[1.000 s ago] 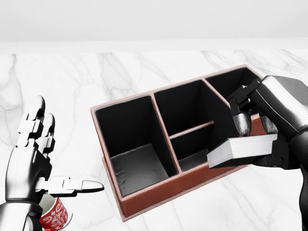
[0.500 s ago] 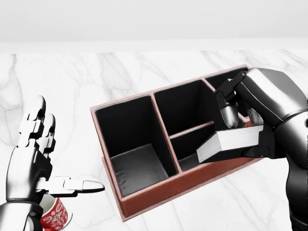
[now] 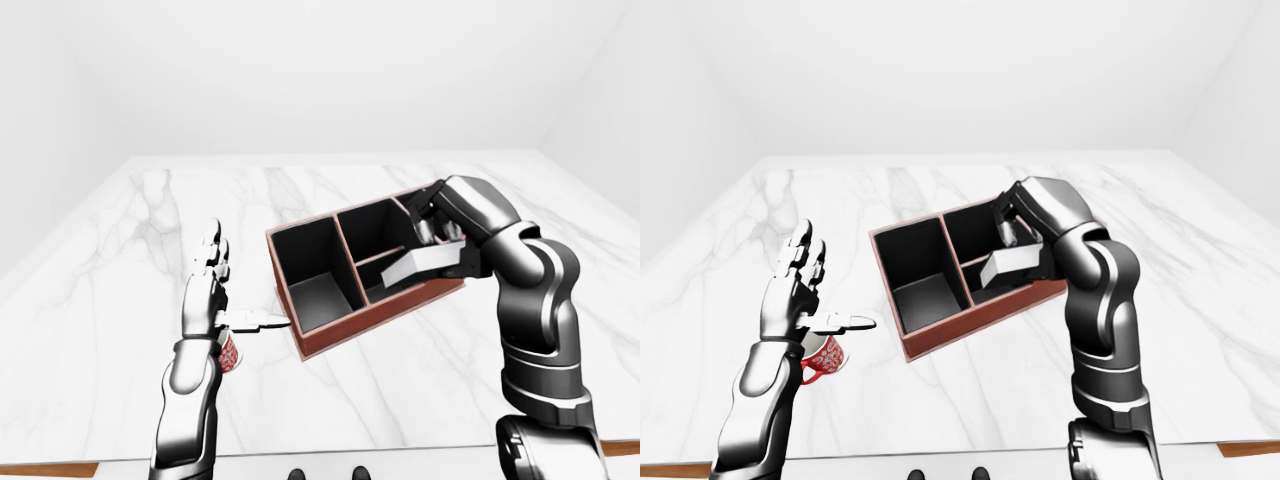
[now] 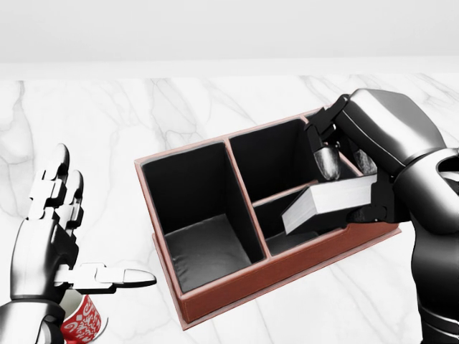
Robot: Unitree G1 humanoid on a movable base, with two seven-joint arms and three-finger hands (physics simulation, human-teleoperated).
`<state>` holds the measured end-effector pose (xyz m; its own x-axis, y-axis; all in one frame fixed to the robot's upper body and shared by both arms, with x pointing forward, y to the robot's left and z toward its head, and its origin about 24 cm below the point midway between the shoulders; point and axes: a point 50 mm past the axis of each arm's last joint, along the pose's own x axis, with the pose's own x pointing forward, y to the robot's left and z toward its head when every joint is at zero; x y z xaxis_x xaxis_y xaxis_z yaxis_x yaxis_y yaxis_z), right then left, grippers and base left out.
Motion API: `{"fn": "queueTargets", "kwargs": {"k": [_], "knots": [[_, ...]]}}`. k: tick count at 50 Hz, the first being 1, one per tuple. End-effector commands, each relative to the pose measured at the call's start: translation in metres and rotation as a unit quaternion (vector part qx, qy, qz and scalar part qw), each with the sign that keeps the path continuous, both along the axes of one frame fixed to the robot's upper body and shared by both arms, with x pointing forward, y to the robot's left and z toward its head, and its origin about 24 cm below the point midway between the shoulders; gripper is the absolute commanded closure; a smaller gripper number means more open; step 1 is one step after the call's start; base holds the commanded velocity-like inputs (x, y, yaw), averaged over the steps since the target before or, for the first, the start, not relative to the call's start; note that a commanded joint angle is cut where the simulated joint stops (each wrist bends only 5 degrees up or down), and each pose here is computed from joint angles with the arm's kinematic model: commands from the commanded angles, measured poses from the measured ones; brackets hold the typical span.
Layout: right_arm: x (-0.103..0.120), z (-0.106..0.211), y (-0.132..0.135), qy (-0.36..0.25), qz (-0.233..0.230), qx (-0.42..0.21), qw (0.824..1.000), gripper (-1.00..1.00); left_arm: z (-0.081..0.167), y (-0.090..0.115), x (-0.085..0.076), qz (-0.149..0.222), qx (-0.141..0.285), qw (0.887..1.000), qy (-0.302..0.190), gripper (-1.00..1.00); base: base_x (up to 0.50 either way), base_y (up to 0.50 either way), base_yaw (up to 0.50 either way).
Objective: Pick up the book and place it in the back compartment of the caddy.
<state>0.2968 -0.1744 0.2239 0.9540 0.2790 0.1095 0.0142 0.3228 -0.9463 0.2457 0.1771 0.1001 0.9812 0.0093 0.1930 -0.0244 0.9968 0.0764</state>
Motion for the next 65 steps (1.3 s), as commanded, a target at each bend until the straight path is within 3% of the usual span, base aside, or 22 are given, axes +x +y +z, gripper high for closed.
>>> {"fn": "queueTargets", "kwargs": {"k": [1,30,65], "knots": [[0.005,0.003,0.003,-0.001,0.003,0.002,1.0,1.0,-0.001,0.0,0.001,0.0,0.0,1.0,0.002,-1.0,0.0,0.0,0.0],[0.026,-0.009,0.002,0.049,0.01,0.022,0.998,1.0,0.0,0.0,0.001,0.002,0.002,1.0,0.001,-1.0,0.0,0.0,0.0],[0.037,-0.007,0.004,0.04,0.008,0.039,0.998,1.0,-0.002,-0.001,0.001,0.002,0.003,1.0,0.004,-1.0,0.0,0.0,0.0]]}}
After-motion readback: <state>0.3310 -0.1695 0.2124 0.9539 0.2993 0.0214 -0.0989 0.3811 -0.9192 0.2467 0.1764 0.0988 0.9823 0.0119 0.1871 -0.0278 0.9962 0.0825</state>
